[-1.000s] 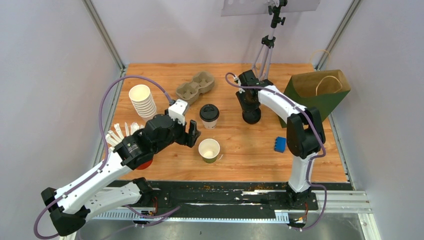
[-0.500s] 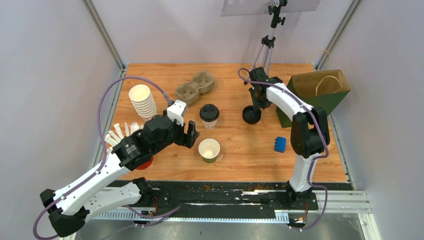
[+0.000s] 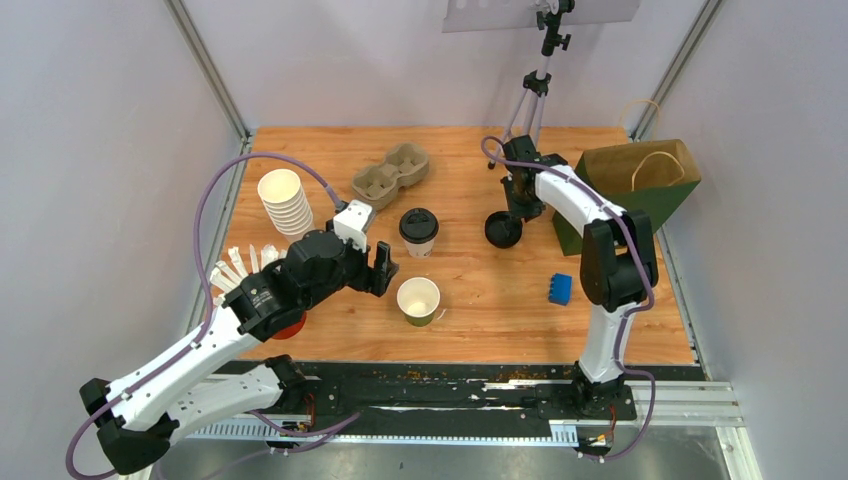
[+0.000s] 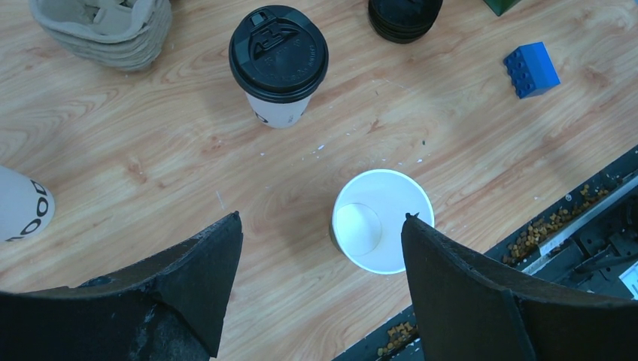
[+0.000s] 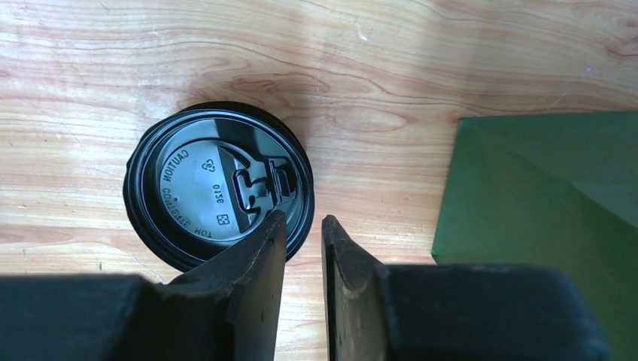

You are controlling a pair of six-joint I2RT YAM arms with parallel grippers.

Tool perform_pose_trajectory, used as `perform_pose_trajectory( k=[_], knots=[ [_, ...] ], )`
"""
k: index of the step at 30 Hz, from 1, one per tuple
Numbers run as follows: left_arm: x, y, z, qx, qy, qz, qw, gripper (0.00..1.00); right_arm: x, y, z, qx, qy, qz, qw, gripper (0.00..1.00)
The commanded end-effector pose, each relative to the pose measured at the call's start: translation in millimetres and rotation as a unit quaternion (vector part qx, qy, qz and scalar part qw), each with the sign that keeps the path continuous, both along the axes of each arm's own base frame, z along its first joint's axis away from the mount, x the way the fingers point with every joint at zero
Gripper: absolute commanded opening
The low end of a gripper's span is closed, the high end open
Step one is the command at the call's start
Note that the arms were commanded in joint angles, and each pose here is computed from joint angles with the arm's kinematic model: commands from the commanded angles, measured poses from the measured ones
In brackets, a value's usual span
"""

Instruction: Pack the takeout coffee

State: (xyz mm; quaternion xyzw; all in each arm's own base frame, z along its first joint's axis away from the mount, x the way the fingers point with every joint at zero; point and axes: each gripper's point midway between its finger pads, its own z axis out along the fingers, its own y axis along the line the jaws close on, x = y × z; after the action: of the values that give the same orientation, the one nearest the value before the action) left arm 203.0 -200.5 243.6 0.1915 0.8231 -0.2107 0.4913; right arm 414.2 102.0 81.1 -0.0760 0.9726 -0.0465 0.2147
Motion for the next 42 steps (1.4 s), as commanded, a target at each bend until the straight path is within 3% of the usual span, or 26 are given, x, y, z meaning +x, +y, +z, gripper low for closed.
perform_pose_trajectory(
  k=[1,12,21,26,42],
  knots=[
    [3.4,-1.6,12.9,-0.007,-0.019,0.000,1.000,0.85,8.1,5.7,-4.1,0.015,-0.006,0.000,1.000,0.24],
    [4.5,-1.6,9.9,-0.001,-0.018,0.000,1.000,0.85,7.4,2.1,-15.1,0.007,0.006,-0.005,1.000,0.24],
    [5.5,-3.1,8.8,0.002,-0.018,-0.002,1.000,0.85,7.1,0.2,-16.9,0.004,0.009,-0.003,1.000,0.12],
    [5.1,-2.3,10.2,0.001,-0.019,-0.001,1.000,0.85,7.6,0.1,-16.2,0.003,0.009,-0.001,1.000,0.00],
    [4.5,-3.9,15.6,-0.008,-0.021,-0.003,1.000,0.86,6.7,6.0,32.8,0.027,-0.028,0.011,0.999,0.00]
  ],
)
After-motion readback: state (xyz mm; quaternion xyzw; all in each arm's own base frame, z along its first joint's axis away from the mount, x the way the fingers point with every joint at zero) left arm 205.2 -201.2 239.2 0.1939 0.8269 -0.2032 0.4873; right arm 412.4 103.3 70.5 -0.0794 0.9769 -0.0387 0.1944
